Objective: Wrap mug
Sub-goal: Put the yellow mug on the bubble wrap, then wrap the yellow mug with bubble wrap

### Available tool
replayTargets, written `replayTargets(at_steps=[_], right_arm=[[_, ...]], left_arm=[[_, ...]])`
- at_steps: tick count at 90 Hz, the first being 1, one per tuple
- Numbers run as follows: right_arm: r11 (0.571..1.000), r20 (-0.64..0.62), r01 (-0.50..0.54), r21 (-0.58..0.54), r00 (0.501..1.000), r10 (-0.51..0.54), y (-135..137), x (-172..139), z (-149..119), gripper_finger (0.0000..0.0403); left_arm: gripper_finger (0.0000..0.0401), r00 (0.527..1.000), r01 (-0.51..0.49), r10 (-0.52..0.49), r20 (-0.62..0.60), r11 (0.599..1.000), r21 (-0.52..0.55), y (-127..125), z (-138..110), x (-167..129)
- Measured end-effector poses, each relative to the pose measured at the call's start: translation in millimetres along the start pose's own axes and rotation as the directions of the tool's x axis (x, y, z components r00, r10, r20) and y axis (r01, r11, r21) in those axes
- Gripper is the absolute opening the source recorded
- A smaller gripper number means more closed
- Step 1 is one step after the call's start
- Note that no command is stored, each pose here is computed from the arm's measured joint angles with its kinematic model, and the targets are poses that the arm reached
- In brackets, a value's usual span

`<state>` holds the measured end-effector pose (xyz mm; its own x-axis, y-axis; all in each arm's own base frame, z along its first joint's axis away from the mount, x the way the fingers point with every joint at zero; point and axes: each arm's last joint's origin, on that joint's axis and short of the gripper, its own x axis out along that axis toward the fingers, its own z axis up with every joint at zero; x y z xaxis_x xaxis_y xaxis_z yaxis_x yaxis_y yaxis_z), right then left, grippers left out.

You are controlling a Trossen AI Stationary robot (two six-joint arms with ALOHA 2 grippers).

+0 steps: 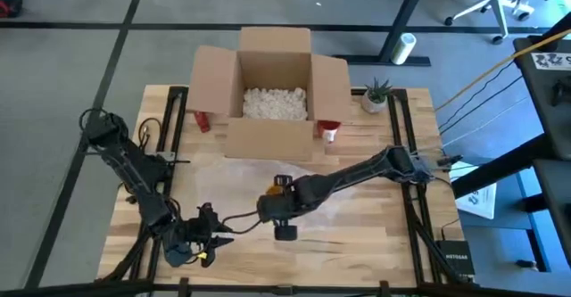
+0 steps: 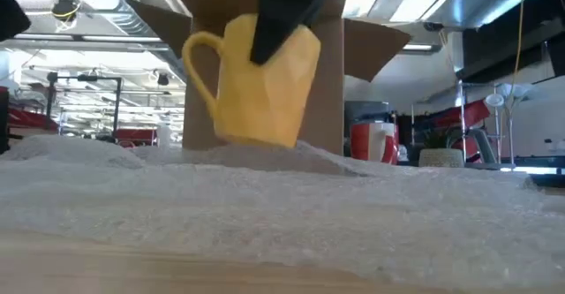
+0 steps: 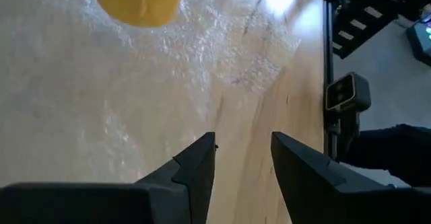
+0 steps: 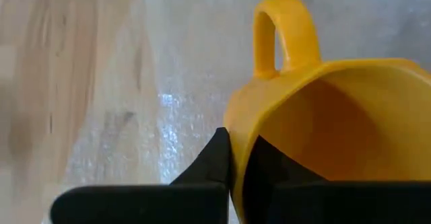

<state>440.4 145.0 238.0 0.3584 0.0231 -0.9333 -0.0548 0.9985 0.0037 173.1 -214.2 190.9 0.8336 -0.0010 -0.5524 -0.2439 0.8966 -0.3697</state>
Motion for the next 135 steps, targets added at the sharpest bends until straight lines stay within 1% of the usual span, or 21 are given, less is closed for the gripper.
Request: replayTargets(at_steps=[16, 24, 34, 41, 49, 68, 81, 110, 135], right_arm=[[1.0, 0.036, -0.003, 0.011, 0.999, 0.003, -4.1, 2.8, 3.6, 0.0], [1.0, 0.006, -0.013, 0.011, 1.0, 0.013, -4.6, 4.0, 0.7, 0.0001], [1.0, 0.014, -0.023, 0.01, 1.0, 0.023, -3.3, 8.2, 2.1, 0.0001], [1.0, -0.014, -0.025, 0.008, 1.0, 0.025, -2.8, 11.9, -0.3, 0.0005], [0.999, -0.009, -0.033, 0.005, 0.999, 0.033, -2.0, 16.5, 0.8, 0.0022], [0.999, -0.03, -0.031, 0.005, 0.999, 0.032, -1.6, 25.3, -0.5, 0.0078], [0.999, -0.035, -0.042, 0.004, 0.998, 0.043, -1.0, 26.6, -0.6, 0.01], [0.994, 0.013, -0.112, 0.011, 0.994, 0.112, 2.3, 8.0, 11.4, 0.0106], [0.994, 0.012, -0.106, 0.003, 0.994, 0.106, 1.0, -25.5, 19.3, 0.0106]], left_arm=[[0.0129, 1.0, -0.009, 0.009, -0.001, 1.0, -0.004, 0.2, -2.2, 2.1], [0.0129, 1.0, -0.008, 0.008, 0.0, 1.0, -0.004, 0.2, -2.2, 2.1], [0.0129, 1.0, -0.008, 0.008, 0.0, 1.0, -0.008, 0.2, -2.2, 2.2], [0.0129, 1.0, -0.008, 0.008, 0.0, 1.0, -0.009, 0.1, -2.2, 2.3], [0.0129, 1.0, -0.007, 0.007, 0.0, 1.0, -0.01, 0.1, -2.1, 2.3], [0.0129, 1.0, -0.007, 0.007, 0.0, 1.0, -0.01, 0.1, -2.2, 2.3], [0.0129, 1.0, -0.006, 0.006, -0.001, 1.0, -0.009, -0.1, -2.5, 2.0], [0.0129, 1.0, -0.004, 0.004, -0.003, 1.0, -0.006, -0.3, -3.2, 1.3], [0.0129, 1.0, -0.018, 0.019, -0.009, 1.0, 0.008, 1.4, -4.0, 1.3]])
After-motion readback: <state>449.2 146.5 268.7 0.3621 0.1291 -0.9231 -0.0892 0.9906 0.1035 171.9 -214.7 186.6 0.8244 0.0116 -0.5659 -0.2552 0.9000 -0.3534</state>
